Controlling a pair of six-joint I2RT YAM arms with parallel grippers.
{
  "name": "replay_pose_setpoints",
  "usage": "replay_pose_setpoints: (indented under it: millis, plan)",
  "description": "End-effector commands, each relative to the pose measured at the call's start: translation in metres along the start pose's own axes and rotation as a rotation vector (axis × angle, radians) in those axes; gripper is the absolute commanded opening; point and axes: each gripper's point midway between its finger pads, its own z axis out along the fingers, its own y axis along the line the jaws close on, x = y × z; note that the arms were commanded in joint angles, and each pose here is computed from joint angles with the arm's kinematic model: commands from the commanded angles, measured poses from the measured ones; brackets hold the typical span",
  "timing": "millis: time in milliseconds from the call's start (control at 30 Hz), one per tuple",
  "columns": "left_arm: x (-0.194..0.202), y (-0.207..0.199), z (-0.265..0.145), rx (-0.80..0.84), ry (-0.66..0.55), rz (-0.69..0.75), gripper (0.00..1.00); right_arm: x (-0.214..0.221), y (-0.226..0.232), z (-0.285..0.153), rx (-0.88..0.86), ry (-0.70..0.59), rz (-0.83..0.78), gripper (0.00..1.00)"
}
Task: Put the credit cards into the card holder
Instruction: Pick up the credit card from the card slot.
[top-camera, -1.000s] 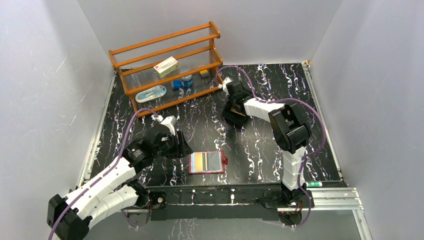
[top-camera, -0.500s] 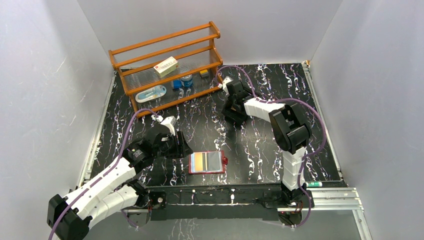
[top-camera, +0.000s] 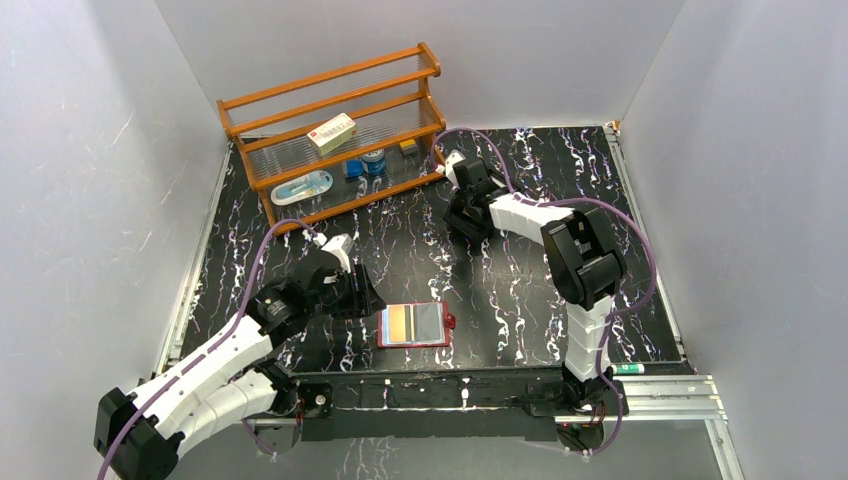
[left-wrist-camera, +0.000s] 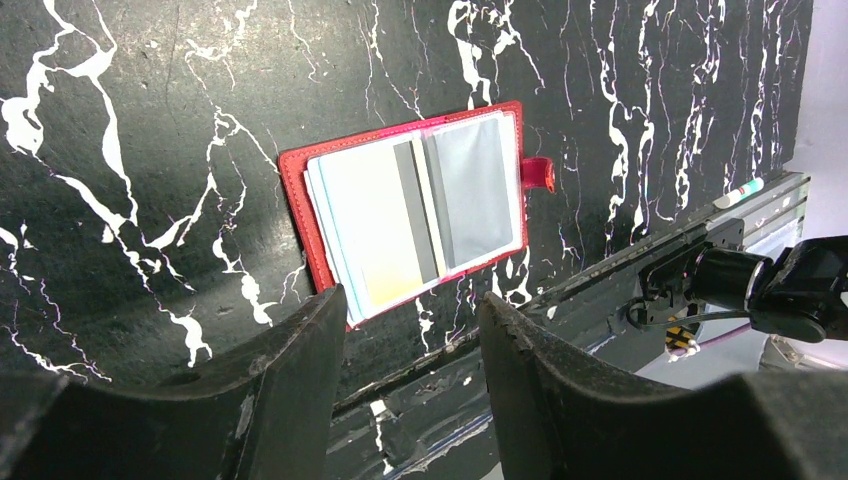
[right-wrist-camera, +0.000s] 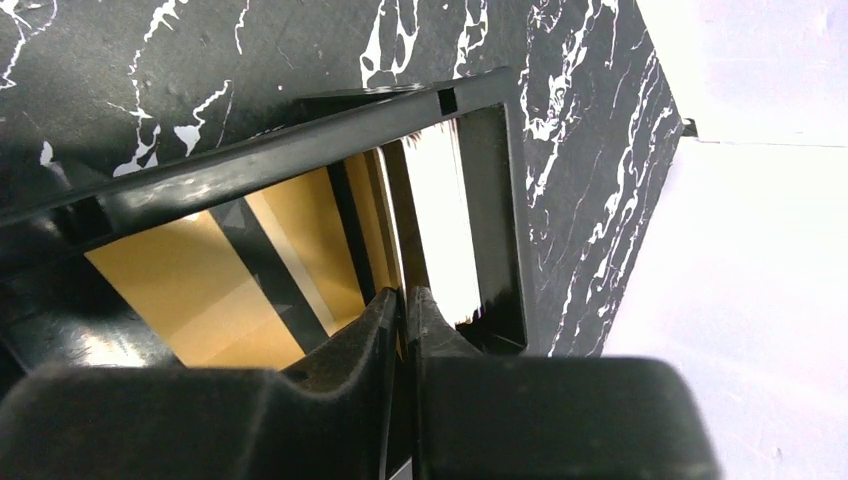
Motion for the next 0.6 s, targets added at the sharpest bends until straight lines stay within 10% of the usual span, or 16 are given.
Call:
replay_pose_setpoints:
  millis: [0,567]
  plan:
    - [0.003,-0.003,-0.002,0.023,0.000,-0.006,0.50,-0.030,-0.034,-0.019,0.052,-0.072,0.086,0.10]
    - [-0.004,-0.031,0.000,0.077,0.055,-0.135,0.50,-0.042,-0.035,-0.103,-0.199,-0.085,0.358,0.00]
